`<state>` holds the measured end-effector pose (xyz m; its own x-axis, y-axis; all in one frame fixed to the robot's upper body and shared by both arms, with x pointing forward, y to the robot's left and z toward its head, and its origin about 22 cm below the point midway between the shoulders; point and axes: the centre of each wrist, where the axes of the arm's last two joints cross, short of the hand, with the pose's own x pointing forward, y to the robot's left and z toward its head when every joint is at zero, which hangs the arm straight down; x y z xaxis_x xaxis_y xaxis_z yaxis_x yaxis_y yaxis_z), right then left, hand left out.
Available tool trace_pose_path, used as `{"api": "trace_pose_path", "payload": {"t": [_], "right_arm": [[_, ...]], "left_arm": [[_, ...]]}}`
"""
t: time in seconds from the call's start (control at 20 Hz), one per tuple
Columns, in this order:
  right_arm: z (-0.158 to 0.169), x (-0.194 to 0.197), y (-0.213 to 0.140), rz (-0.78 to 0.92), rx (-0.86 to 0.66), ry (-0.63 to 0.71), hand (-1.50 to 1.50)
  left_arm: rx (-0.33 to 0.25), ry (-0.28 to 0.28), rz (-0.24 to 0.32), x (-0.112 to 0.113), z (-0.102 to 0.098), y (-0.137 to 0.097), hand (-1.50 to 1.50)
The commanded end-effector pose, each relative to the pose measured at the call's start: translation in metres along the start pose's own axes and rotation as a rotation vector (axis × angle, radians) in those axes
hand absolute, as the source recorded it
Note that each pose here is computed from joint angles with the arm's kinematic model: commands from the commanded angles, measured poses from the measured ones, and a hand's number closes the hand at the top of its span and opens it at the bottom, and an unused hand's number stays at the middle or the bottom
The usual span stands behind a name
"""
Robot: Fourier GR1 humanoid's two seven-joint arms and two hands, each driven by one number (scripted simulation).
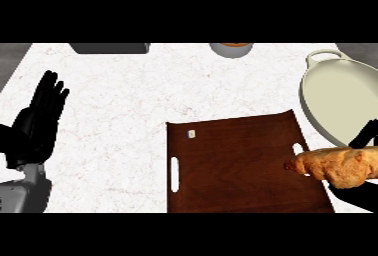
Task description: Pick the croissant from the tray and place it in the pot
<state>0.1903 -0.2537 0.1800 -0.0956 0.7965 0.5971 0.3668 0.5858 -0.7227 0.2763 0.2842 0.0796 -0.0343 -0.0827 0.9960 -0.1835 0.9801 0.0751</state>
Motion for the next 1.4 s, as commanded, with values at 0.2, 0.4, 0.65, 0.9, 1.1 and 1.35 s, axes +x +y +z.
{"api": "trace_pose_path", "payload": {"t": [0.2, 0.4, 0.65, 0.9, 1.1, 1.35], "right_arm": [[-0.048, -0.058, -0.021, -0.047, -0.03, 0.064, 1.5], [-0.061, -0.097, -0.014, -0.09, -0.055, 0.127, 1.5], [-0.094, -0.134, -0.012, 0.013, -0.094, 0.11, 1.5], [-0.107, -0.159, -0.012, 0.36, -0.174, 0.142, 1.5], [-0.113, -0.21, 0.005, 0.347, -0.147, 0.153, 1.5], [-0.125, -0.236, 0.019, 0.294, -0.075, 0.202, 1.5]], "left_arm": [[-0.017, -0.001, -0.003, -0.012, 0.001, -0.003, 0.0], [-0.025, 0.007, -0.01, 0.003, 0.001, 0.002, 0.0], [-0.032, -0.022, 0.006, 0.003, -0.004, -0.003, 0.0], [-0.04, -0.019, 0.004, 0.004, -0.007, -0.016, 0.0], [-0.028, -0.019, -0.007, 0.001, -0.009, -0.009, 0.0], [-0.038, -0.009, 0.012, 0.012, -0.009, -0.016, 0.0]]}}
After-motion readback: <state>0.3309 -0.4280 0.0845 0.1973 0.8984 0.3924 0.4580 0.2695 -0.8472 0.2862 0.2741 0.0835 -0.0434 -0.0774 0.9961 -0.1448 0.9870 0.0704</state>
